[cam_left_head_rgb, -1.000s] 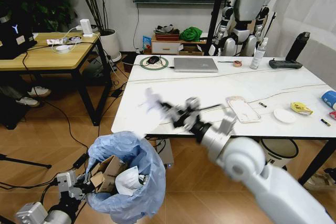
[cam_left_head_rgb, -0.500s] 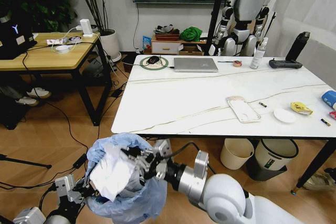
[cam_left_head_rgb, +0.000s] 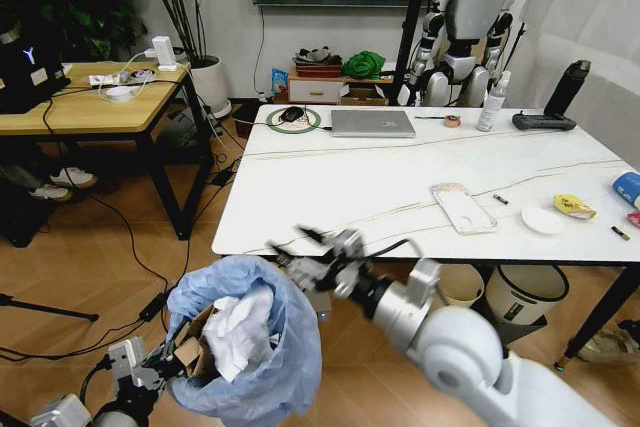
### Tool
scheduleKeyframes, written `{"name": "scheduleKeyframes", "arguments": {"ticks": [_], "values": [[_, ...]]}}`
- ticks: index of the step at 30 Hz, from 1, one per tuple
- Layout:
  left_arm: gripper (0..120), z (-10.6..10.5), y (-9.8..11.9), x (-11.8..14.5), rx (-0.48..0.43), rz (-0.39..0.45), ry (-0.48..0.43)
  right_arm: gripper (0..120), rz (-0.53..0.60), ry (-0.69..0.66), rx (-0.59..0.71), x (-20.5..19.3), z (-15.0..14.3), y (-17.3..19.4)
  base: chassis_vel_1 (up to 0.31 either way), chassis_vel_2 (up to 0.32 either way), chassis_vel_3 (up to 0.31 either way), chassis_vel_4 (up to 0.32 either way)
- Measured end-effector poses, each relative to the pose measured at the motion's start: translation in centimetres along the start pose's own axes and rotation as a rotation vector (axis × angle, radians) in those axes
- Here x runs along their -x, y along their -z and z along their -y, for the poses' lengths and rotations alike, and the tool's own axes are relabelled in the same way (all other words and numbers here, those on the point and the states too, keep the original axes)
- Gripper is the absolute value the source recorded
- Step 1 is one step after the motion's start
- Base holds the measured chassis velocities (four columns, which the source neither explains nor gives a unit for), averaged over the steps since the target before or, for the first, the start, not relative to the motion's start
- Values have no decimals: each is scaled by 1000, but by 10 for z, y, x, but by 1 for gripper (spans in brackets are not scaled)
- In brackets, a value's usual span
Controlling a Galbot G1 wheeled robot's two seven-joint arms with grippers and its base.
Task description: Pick up the trash bin and place the trash from the table into it.
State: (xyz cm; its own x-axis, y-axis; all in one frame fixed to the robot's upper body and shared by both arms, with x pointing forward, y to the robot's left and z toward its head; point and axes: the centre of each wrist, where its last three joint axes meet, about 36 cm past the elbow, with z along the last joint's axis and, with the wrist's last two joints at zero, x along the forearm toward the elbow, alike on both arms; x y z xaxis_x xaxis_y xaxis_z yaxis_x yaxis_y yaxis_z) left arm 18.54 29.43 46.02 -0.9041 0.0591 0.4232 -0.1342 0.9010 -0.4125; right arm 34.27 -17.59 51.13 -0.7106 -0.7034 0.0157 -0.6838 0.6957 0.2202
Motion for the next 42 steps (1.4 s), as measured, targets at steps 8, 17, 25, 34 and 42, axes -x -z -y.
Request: {"name": "scheduleKeyframes", "arguments": {"ticks": [8,17,25,34,42], "values": [[0,-1,1,9,20,-5,-16,100,36,-329,3,-48,32,-5,0,0,0,0],[0,-2,-4,25,40,-8,-48,100,123,-745,-133,-121,83,-68,0,0,0,0],[0,-1,-17,34,44,-41,-74,100,170,-840,-126,-146,63,-106,0,0,0,0],[0,-8,-36,46,54,-82,-91,100,209,-876,-106,-151,26,-135,0,0,0,0],[0,-7,-38,47,53,-81,-107,100,233,-870,-102,-144,20,-142,-14,-18,17,18]]}}
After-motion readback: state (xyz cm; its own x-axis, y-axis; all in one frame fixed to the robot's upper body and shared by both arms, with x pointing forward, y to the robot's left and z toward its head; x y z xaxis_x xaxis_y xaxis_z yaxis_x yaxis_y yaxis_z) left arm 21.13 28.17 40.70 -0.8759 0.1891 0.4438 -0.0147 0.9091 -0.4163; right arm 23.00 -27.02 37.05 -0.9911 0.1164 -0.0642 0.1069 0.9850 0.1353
